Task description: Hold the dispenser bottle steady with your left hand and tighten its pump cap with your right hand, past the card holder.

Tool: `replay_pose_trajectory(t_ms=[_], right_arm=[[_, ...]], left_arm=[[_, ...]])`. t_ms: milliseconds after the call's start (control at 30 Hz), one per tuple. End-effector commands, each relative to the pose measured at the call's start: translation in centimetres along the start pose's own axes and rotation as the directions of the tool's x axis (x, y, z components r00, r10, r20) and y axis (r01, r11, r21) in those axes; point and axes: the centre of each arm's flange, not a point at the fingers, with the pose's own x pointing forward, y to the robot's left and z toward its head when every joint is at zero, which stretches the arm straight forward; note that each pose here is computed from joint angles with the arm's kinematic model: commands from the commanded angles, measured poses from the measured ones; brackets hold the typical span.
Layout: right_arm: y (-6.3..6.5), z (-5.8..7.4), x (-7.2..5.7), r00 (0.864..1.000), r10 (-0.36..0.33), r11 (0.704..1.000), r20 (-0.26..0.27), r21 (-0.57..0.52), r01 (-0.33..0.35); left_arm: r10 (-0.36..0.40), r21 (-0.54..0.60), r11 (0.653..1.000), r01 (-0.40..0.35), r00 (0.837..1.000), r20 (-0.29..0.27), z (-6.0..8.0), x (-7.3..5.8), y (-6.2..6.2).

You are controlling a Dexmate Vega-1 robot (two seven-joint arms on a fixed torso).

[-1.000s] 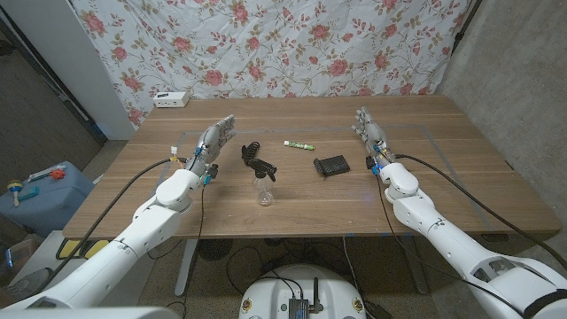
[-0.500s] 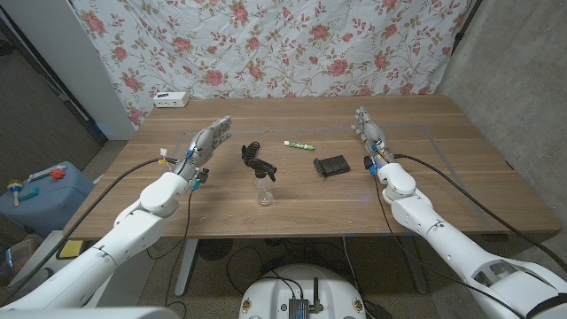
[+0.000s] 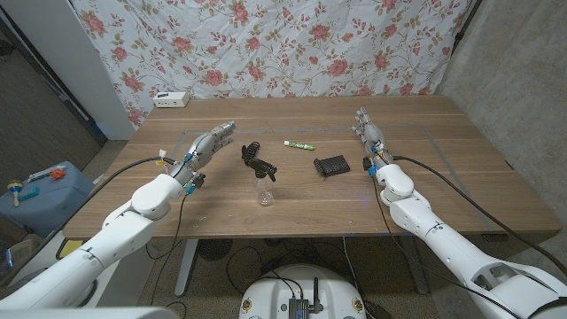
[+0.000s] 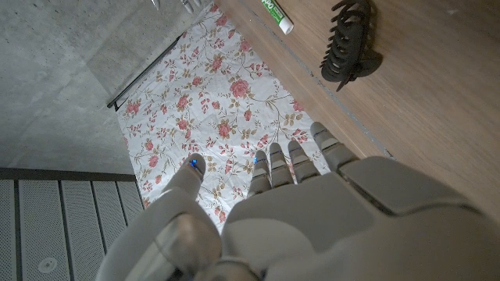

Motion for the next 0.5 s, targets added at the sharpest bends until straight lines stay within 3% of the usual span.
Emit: replay_pose_trajectory(t_ms=[33, 500], right_arm=[[0.3, -0.2, 0.2, 0.999, -0.035, 0.999, -0.007, -0.013, 0.035], [0.7, -0.4, 1.3, 0.999, -0.047, 0.998, -0.023, -0.052, 0.046]], left_arm=[[-0.02, 0.089, 0.996, 0.02, 1.0, -0.008, -0.1, -1.3, 0.3], [-0.045, 0.151, 0.988, 0.043, 0.999, 0.01, 0.0, -1.6, 0.2]])
